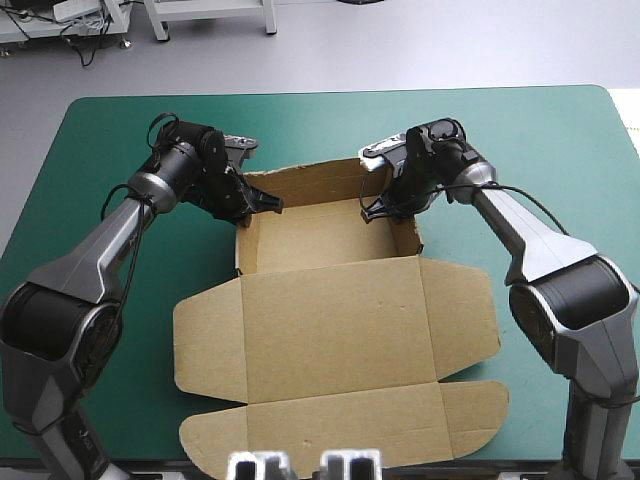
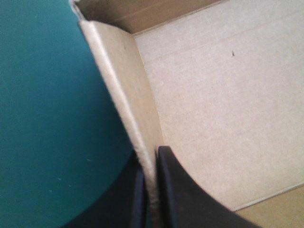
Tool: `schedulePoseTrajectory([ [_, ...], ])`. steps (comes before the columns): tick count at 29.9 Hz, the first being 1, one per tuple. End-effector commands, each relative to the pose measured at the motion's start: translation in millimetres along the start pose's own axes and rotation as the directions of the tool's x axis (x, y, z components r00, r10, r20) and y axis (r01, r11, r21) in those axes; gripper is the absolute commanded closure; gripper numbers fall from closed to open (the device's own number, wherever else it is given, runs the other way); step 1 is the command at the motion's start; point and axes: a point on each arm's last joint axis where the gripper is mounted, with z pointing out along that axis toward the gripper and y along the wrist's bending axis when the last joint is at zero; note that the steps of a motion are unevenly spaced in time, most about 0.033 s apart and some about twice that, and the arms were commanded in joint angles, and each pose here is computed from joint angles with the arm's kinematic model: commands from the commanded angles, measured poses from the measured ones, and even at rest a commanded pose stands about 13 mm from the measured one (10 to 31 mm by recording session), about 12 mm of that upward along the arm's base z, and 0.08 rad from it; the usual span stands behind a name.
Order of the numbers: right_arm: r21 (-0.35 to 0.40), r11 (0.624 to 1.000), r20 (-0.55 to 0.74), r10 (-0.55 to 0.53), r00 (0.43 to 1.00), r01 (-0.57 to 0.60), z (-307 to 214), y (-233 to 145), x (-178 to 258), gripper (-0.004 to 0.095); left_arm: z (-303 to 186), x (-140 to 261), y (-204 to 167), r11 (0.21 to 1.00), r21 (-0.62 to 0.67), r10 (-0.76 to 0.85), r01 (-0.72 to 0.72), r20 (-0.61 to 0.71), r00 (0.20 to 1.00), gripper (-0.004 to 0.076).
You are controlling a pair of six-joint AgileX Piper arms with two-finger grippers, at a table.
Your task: Fold the box
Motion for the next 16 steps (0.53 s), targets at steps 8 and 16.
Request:
schedulePoseTrajectory([
  [8,0.055,0.991,0.021,-0.124,0.992,0.123,-30.4,1.0,0.6,0.0615,-6.7,-3.7,-15.4,0.992,0.122,-0.001,0.000,0.007,1.000,0.0341],
  [16,0.087,0.979,0.024,-0.186,0.982,0.184,-33.9,-1.5,-1.5,0.0497,-9.3,-7.3,-18.8,0.987,0.159,-0.029,0.023,0.036,0.999,0.0269],
])
